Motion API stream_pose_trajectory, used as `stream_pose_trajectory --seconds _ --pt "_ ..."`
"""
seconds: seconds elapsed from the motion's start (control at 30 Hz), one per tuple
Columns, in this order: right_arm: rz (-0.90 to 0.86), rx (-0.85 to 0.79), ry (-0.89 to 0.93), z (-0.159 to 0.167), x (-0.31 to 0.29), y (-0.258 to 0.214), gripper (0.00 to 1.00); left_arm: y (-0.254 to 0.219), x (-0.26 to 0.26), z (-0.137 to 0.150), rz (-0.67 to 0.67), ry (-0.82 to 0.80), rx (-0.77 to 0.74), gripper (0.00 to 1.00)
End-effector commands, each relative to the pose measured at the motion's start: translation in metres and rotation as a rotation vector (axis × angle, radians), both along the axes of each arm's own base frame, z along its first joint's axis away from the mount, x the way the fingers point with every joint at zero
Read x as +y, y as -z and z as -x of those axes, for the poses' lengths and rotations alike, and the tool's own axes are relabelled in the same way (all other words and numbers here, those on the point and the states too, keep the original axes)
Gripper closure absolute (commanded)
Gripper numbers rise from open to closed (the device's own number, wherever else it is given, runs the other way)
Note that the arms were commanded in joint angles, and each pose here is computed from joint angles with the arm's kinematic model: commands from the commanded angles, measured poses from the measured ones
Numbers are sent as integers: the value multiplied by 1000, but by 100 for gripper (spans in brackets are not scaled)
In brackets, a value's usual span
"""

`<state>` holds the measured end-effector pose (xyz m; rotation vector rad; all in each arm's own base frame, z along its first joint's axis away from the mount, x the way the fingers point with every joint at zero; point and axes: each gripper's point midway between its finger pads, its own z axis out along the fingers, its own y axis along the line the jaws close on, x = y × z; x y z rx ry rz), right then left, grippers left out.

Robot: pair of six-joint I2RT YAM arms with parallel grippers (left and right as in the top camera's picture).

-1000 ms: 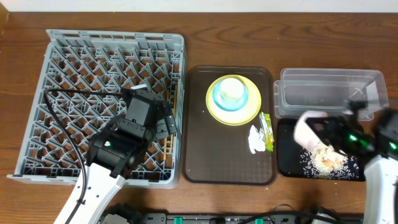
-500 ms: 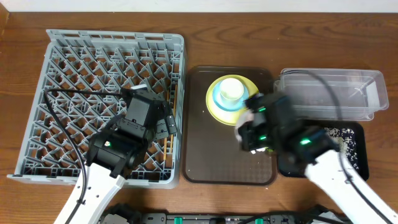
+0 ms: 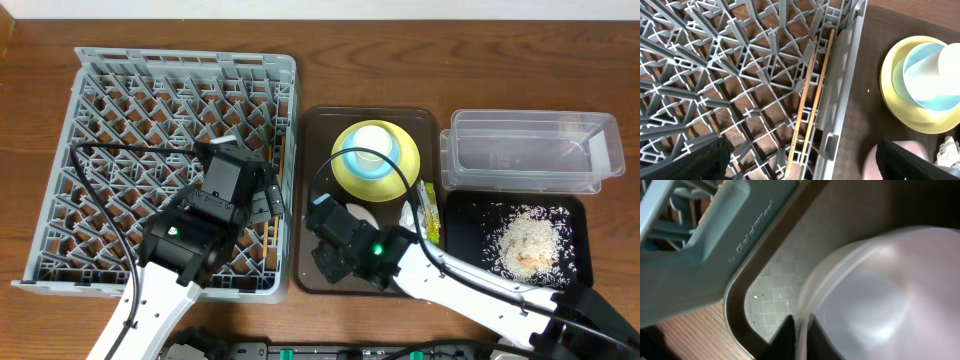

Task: Sort waste into correct bins and load items into the dishwasher
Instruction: 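Carry the plate back and set it on the brown tray, release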

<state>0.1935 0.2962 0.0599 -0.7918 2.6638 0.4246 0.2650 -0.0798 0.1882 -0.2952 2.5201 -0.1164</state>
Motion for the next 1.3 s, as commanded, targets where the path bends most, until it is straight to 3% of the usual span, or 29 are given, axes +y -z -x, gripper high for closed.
stream_pose_trajectory --seconds 0.0,0.13,0.2,0.47,0.57,0.8,1.27 --pt "13 -55 -3 -6 1 -8 89 -2 3 -2 -1 -16 -8 6" --pt "54 -33 3 -4 -12 -8 89 -2 3 -2 -1 -16 -8 6" --pt "87 -23 -10 -3 -21 -10 79 -2 3 -2 -1 -16 -8 6" --pt "117 -40 12 -12 -41 -57 63 -2 3 -2 -1 -16 -8 6" --pt "157 -13 61 -16 -62 -64 51 -2 3 -2 -1 -16 -8 6" --pt "302 172 302 -34 -146 -24 50 -2 3 -2 -1 -16 -8 6" --pt "428 144 541 -67 -190 14 56 -2 3 -2 -1 -16 -8 6"
